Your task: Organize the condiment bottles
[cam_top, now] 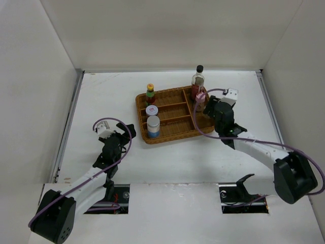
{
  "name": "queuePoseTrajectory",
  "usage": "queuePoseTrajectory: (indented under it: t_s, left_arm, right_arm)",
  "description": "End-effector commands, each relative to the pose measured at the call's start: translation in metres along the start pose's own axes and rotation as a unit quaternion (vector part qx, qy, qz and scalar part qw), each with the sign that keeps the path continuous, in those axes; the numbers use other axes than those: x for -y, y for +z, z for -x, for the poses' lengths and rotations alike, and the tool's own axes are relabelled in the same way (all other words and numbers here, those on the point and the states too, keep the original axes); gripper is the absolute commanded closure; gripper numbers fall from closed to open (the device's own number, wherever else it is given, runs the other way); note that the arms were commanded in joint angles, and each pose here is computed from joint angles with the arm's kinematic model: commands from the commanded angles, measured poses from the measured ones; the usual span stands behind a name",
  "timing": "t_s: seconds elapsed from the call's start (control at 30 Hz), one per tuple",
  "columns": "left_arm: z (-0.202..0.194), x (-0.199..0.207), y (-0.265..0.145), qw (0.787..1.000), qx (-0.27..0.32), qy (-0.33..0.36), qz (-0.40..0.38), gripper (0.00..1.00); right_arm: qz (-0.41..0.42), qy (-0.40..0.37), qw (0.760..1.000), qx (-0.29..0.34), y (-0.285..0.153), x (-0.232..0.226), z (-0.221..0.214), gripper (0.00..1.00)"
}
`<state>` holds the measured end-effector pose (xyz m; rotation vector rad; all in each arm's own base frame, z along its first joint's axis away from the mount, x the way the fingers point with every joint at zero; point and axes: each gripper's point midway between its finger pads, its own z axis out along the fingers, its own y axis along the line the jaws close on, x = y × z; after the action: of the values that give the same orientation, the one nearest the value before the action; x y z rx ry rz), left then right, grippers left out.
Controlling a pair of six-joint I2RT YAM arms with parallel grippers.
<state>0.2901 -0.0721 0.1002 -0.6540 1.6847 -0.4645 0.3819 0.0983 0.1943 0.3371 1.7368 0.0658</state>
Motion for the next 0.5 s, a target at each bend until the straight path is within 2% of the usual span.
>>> queuePoseTrajectory:
  t_s: [0.0, 0.2, 0.27, 0.4, 0.47]
  left_arm:
    - [0.010, 0.007, 0.000, 1.000, 0.018, -0.015, -0.015, 0.00]
    - [0.010, 0.000, 0.003, 1.000, 0.018, -0.009, 0.006, 0.00]
    - [0.009, -0.001, 0.005, 1.000, 0.014, -0.005, 0.013, 0.00]
    - [0.007, -0.006, 0.008, 0.999, 0.008, 0.003, 0.031, 0.00]
    - [0.007, -0.008, 0.009, 0.999, 0.005, 0.008, 0.041, 0.00]
  right_arm:
    - [0.032, 0.004, 0.999, -0.005, 0.006, -0.026, -0.006, 0.48]
    - [0.043, -0.019, 0.998, -0.035, 0.008, -0.037, -0.035, 0.45]
    - [0.045, -0.025, 0.998, -0.041, 0.008, -0.038, -0.040, 0.37]
    - [0.052, -0.023, 0.998, -0.034, 0.001, -0.040, -0.035, 0.07]
    - [0.054, -0.015, 0.998, -0.023, -0.006, -0.038, -0.025, 0.00]
